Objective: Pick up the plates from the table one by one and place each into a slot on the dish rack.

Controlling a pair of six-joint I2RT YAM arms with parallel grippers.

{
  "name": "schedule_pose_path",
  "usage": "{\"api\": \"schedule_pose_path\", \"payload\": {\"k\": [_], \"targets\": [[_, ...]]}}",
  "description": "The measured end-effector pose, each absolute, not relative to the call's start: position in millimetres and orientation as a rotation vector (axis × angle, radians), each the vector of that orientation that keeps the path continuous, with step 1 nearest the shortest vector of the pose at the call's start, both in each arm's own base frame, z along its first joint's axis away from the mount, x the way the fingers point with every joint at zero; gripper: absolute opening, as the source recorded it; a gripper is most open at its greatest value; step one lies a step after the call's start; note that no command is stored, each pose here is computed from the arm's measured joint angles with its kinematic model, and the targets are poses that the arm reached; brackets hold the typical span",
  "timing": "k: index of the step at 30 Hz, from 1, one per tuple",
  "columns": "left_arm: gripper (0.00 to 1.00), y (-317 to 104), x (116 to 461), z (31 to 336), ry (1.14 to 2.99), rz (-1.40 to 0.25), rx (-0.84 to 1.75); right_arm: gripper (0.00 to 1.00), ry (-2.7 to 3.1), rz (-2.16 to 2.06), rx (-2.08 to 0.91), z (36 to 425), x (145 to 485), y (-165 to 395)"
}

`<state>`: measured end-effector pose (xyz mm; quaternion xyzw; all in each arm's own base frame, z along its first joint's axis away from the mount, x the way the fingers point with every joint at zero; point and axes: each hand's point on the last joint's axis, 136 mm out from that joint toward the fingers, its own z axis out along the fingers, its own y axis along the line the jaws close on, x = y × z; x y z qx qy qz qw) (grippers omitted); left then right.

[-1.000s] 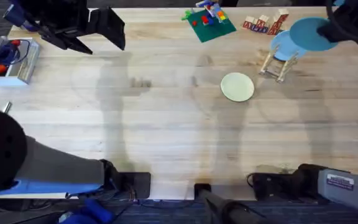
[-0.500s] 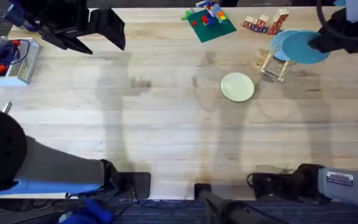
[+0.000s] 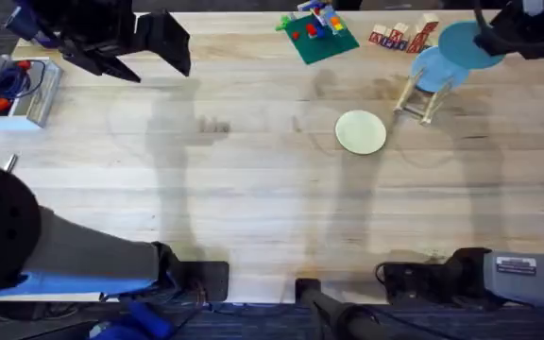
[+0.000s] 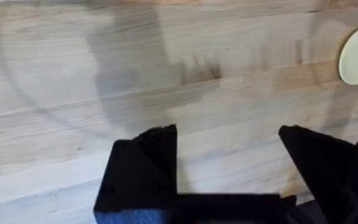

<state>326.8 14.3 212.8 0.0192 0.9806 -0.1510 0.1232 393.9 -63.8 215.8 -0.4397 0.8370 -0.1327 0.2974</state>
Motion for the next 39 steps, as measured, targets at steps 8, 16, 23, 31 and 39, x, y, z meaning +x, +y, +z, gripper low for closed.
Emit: {"api": "schedule_pose_path", "payload": {"k": [8,16,23,31,39], "targets": [[0.994,14,327,213,2.860,-0.440,0.056,0.030,2.210,-0.326,-1.169,217,394,-60],[0.994,14,327,213,2.860,-0.440,0.056,0.030,2.213,-0.300,-1.158,214,394,-62],[0.994,14,327,213,2.860,-0.440,0.056,0.030,2.269,-0.247,-1.168,193,395,-65],[0.995,14,327,213,2.860,-0.440,0.056,0.030,2.274,-0.180,-1.198,187,389,-57],[0.995,14,327,213,2.861,-0.440,0.056,0.030,2.259,-0.171,-1.220,183,393,-56]]}}
